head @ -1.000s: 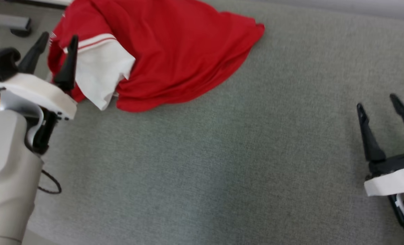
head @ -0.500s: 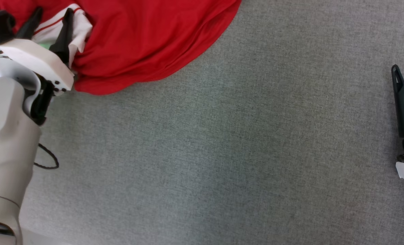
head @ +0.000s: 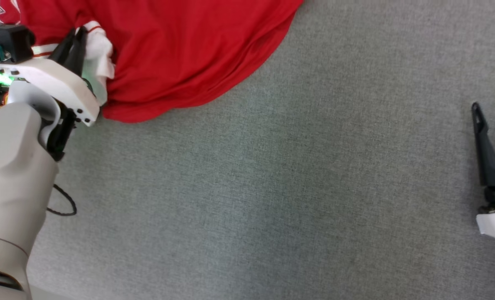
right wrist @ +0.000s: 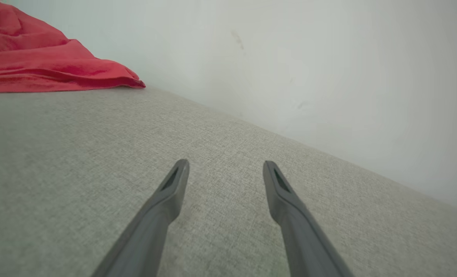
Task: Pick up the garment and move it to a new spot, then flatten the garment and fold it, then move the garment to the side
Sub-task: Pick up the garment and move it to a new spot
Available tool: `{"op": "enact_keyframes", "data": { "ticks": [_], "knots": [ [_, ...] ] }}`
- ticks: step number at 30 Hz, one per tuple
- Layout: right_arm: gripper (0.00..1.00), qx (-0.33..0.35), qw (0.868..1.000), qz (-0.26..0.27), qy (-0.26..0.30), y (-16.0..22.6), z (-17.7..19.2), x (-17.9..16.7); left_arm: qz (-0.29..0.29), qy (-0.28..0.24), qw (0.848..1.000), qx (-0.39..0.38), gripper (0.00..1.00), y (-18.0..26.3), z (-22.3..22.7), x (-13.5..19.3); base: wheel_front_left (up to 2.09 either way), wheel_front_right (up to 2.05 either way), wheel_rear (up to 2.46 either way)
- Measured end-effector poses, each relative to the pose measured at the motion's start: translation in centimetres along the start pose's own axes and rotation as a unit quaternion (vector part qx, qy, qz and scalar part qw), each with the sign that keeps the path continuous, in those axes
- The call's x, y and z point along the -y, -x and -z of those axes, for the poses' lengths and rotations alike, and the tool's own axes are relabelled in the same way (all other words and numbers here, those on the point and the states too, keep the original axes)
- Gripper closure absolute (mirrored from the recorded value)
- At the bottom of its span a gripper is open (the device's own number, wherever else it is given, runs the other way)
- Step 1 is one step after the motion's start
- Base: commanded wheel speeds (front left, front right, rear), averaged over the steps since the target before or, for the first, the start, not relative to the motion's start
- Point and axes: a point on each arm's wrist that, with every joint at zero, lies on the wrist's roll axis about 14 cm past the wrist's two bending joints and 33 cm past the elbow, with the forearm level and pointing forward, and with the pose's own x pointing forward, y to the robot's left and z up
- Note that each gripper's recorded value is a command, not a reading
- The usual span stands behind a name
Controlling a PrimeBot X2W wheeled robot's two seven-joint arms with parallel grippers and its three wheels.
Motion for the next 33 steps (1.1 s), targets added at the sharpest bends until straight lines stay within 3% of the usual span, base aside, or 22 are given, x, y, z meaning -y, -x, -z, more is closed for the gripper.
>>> {"op": "enact_keyframes", "data": {
  "ticks": [12, 23, 33],
  "knots": [
    [0.00, 0.050, 0.998, 0.008, -0.022, 2.4, -4.6, -1.5, 0.031, 0.060, 0.988, 0.141, 1.00, 4.3, -9.9, 1.7, 0.00, 0.00, 0.00],
    [0.00, 0.087, 0.994, 0.051, -0.030, 7.6, -8.2, -0.9, 0.149, 0.073, 0.952, 0.256, 1.00, 11.3, -19.8, 7.7, 0.00, 0.00, 0.00],
    [0.00, 0.103, 0.988, 0.105, -0.037, 13.0, -9.3, 0.7, 0.279, 0.085, 0.906, 0.307, 1.00, 18.9, -26.3, 15.1, 0.00, 0.00, 0.00]
  ]
}}
